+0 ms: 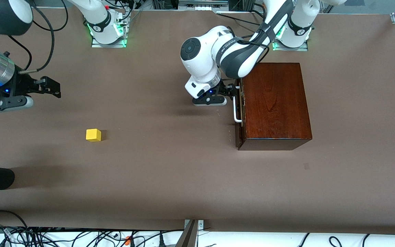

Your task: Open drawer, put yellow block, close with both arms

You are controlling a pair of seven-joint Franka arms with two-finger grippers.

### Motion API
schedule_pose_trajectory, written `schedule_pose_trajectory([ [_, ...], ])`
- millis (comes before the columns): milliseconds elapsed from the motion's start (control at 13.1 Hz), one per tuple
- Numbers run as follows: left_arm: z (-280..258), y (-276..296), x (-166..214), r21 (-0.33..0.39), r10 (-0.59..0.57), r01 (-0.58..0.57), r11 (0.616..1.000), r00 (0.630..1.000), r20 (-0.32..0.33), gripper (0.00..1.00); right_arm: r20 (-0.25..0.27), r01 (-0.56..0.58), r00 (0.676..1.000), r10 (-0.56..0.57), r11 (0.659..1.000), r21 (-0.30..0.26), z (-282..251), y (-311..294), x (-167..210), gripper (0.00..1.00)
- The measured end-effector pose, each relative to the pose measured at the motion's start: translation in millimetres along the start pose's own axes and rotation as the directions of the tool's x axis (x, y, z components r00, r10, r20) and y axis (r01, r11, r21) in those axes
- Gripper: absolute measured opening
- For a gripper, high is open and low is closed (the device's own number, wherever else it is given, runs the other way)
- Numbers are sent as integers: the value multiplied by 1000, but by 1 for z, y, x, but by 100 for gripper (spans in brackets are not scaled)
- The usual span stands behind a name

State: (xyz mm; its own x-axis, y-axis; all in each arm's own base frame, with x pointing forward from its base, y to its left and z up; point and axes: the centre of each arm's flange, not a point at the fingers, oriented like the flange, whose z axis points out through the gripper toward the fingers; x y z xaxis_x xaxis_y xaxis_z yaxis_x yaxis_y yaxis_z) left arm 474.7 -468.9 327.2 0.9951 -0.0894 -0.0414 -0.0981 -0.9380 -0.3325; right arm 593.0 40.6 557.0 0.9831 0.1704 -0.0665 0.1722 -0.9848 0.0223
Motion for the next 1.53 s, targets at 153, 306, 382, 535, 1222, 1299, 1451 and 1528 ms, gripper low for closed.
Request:
schedule_pose_trajectory([
  [153,7,-5,4,12,28,-28,1000,1000,-2,100,1,-14,1000,14,1000,-2,9,14,5,100],
  [306,16,-9,7,24,30,-30,999,1000,5,100,28,-11,1000,11,1000,-3,28,24,12,100],
  [382,22,-9,9,27,29,-29,999,1000,13,100,50,0,999,0,1000,-2,40,25,17,100],
  [535,34,-11,13,34,21,-22,999,999,29,100,82,18,996,-18,1000,-1,61,23,24,100],
  [1222,50,-7,21,7,-11,11,1000,1000,22,100,101,18,995,-20,1000,24,149,17,59,100],
  [1299,50,-5,22,2,-10,10,1000,1000,19,100,101,17,995,-19,1000,25,157,17,61,100],
  [1451,49,-2,21,-8,-8,8,1000,1000,10,100,83,16,996,-17,1000,20,179,17,65,100],
  [1528,49,-1,21,-12,-6,6,1000,1000,6,100,72,15,997,-16,1000,16,194,18,67,100],
])
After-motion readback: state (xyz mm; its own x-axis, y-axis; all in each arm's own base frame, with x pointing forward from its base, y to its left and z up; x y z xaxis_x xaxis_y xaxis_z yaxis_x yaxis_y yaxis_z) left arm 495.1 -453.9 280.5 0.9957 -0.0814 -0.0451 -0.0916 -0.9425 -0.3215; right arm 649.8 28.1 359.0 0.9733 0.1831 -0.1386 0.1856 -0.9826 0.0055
